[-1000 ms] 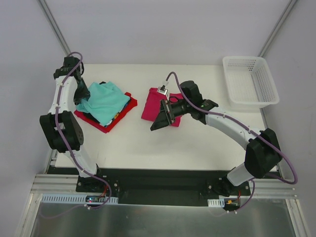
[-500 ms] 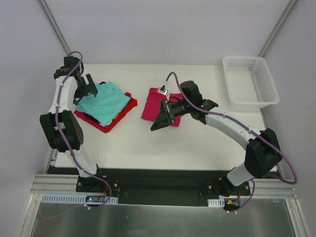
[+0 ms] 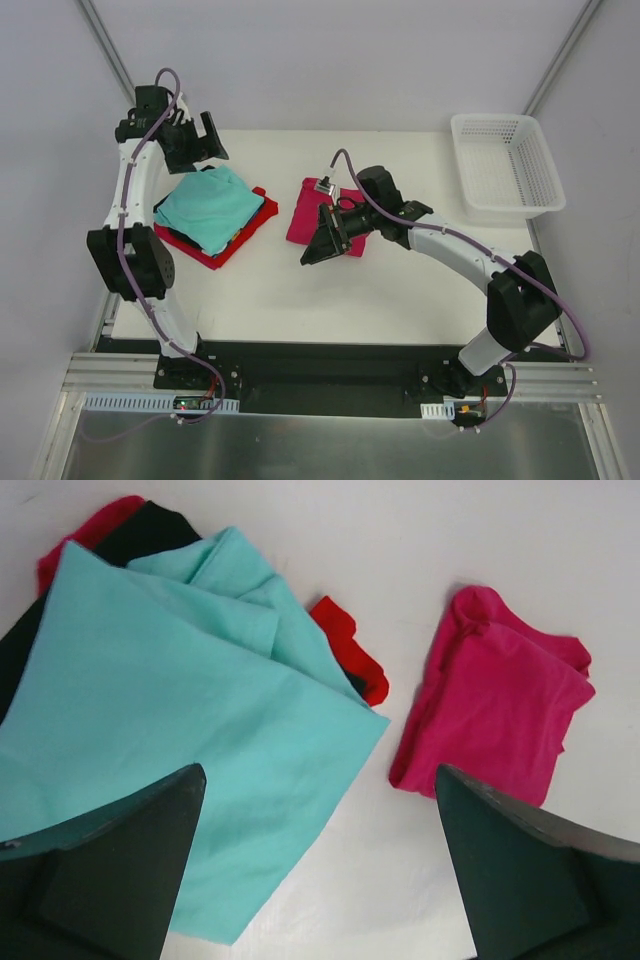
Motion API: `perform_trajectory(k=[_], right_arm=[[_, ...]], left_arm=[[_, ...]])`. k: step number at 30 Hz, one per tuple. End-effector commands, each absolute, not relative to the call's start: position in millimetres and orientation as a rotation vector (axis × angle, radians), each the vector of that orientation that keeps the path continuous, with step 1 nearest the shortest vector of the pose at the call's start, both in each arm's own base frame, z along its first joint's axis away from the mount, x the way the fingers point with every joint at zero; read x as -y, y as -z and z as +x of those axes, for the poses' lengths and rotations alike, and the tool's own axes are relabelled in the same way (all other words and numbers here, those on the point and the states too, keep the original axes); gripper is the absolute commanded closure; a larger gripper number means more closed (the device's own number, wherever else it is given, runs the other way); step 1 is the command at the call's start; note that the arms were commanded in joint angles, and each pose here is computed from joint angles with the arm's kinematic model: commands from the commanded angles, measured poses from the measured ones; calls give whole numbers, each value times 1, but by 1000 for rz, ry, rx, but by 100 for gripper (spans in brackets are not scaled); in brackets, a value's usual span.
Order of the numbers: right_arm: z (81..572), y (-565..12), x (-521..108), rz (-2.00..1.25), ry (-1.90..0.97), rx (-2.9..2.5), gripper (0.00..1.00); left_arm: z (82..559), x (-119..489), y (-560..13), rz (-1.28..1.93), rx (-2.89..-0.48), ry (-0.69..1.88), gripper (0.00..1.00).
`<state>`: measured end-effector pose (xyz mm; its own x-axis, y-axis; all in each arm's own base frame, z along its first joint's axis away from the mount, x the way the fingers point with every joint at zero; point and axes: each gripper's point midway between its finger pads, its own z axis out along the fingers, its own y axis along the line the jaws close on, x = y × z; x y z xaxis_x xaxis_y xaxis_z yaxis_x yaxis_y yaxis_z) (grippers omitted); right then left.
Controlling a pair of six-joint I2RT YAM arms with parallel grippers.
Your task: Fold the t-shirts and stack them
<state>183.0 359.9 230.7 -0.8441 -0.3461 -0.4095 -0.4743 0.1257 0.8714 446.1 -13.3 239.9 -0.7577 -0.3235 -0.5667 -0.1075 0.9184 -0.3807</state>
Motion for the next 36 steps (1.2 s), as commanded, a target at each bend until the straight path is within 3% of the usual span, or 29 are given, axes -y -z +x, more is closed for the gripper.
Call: perform_trajectory(k=[1,8,13,19,25,30,36], right_arm=[[180,-253,-359,-904,-1826,-2176,4],[178,-242,-354,-901,-1816,-2218,4],[180,-242,-352,-906,-1813,-2227,4],[177,-244,-348,-923,-1801,-2236,4],[174,-247,-345,-941,-1784,-2236,4],[170,-247,-341,-950,-1776,-2230,4],[163,-240,-336,-962,-1777,-2243,4]], left_arm=[[475,29,-201,-295,-2463,677,1],[492,28,-166,-380,-2498,709,1],[497,-4,-153,-445,-2468,511,1],[521,-26,-138,-476,-2428,518,1],[531,-33,-181,-476,-2323,472,1],[529,-87,-216,-533,-2210,114,1],[525,-140,-172,-568,-2309,-209,1]])
